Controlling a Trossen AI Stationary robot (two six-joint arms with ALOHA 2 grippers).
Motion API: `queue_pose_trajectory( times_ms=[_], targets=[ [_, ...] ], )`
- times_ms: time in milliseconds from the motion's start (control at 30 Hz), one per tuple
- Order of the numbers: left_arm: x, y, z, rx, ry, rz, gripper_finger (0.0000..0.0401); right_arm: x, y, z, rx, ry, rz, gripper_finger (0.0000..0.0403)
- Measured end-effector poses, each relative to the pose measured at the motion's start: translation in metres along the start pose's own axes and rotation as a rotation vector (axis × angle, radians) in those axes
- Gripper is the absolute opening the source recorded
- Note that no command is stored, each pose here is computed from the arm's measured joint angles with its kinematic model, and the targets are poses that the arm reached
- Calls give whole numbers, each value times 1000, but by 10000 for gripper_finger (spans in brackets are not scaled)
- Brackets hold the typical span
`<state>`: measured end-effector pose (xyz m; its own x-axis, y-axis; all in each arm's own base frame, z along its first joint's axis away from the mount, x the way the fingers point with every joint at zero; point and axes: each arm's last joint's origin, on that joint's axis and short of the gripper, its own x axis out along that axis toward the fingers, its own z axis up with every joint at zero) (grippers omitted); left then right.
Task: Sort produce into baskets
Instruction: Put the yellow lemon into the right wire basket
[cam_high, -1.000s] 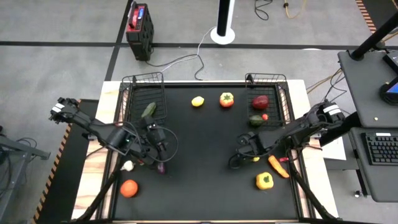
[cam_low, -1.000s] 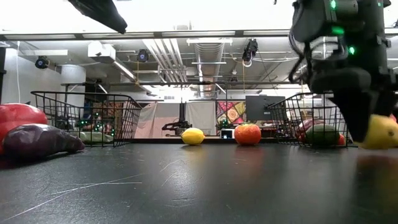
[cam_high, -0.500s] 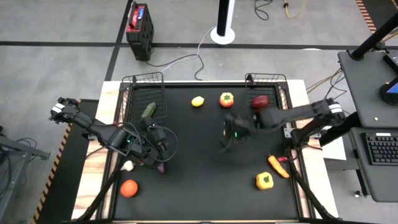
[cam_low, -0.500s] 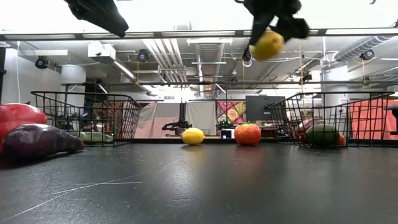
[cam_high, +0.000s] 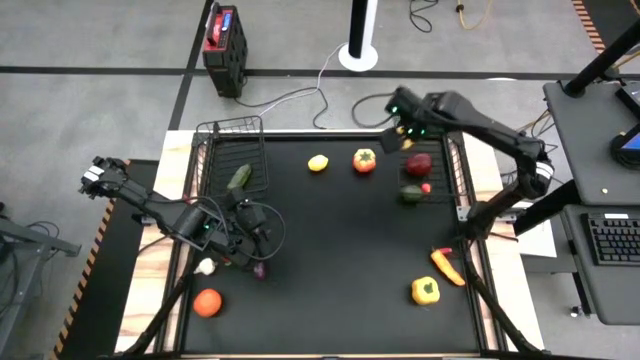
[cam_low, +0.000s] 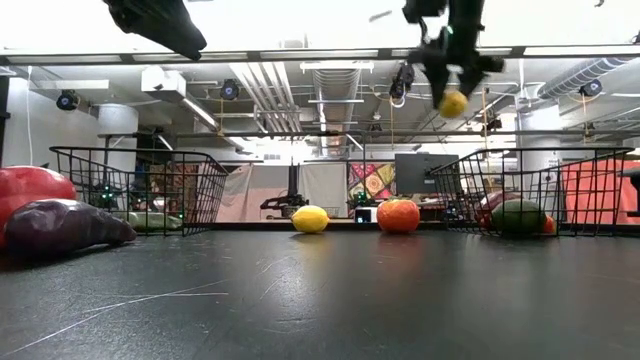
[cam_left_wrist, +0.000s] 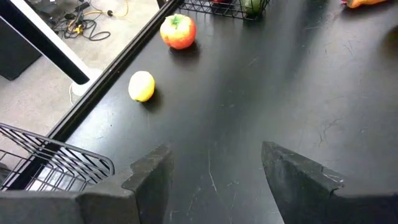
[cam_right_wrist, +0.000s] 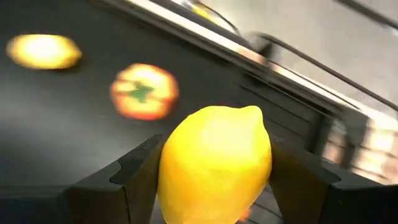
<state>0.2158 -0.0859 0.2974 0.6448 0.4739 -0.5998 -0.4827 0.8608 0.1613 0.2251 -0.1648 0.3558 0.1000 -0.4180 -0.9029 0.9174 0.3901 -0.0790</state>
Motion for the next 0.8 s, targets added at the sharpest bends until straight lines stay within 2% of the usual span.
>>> queue_pose_trajectory(
  times_ms=[100,200,533,800],
  targets=[
    [0,0,0,1,1,0,223,14,-24,5,65,56,-64,246],
    [0,0,-1,2,2,1,223,26,-36,5,94,89,-95,246],
    [1,0,-2,5,4,3,223,65,-35,-1,97,66,-88,247],
    [1,0,-2,4,4,3,223,90,-47,-14,122,136,-133,247]
  ],
)
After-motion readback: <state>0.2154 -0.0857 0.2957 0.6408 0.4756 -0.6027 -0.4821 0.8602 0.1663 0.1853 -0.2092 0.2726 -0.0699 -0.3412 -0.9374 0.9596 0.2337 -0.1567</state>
